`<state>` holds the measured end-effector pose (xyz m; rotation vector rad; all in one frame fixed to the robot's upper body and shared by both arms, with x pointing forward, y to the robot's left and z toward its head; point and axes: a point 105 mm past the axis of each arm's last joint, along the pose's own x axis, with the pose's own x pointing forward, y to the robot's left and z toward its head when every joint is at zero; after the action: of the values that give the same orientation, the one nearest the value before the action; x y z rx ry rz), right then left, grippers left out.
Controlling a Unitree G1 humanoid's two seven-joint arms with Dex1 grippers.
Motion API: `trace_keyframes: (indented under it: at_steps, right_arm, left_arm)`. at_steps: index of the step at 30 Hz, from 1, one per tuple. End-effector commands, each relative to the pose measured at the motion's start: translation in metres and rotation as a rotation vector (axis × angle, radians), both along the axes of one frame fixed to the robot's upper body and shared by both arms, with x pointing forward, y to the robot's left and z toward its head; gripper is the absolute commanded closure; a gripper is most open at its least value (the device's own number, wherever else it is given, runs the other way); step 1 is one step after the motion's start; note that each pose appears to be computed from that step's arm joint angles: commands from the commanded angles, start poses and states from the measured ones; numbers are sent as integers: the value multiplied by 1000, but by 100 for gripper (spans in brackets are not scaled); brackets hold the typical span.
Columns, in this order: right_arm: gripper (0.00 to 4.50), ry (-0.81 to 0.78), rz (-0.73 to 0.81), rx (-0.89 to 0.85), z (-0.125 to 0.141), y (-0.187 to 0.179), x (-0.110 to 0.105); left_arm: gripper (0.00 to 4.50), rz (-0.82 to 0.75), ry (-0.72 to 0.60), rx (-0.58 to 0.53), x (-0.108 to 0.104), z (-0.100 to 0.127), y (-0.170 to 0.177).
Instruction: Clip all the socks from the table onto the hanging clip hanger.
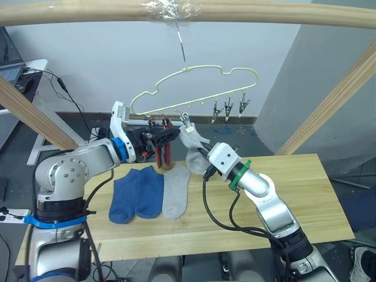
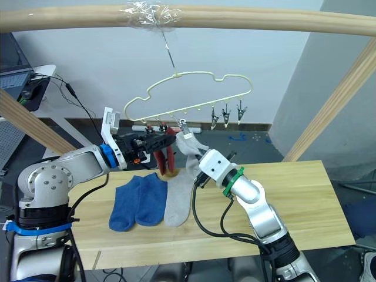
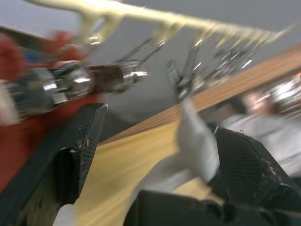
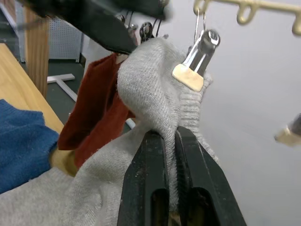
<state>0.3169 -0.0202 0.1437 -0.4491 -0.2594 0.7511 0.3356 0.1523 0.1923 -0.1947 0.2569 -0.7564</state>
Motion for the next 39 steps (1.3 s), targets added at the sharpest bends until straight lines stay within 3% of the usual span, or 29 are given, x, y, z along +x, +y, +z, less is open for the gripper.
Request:
trace_keyframes:
  at_steps: [1,5,9,14,17,20,28,32,39]
  right_arm:
    - [271,35,21,51,4,0,-1]
    - [139,105,4,66,-7,-7,-2]
    - [7,179,-99,123,-13,-26,-3]
    - [7,198,-210,234,-1,-47,-1]
    - [69,177,-228,293,15,-49,-1]
    - [168,148,-241,296,23,-46,-2]
    - [168,114,-257,360,44,-39,3]
    - [259,106,-254,376,50,-34,7]
    - [259,121,-240,400,54,-24,10]
  left_arm:
    - [28,-94,-183,66,-6,21,-5]
    - [28,-156,-180,18,-13,16,-1]
    - [28,-214,-202,65,-31,6,2]
    - [28,-265,-230,103,-45,-4,1]
    - [28,-284,-268,97,-49,-1,-1]
    - [28,-300,-285,100,-50,0,-2]
    - [28,-307,-312,102,-47,3,-3]
    - [28,-311,-324,100,-47,5,-3]
    - [28,-318,-336,89,-50,7,-7]
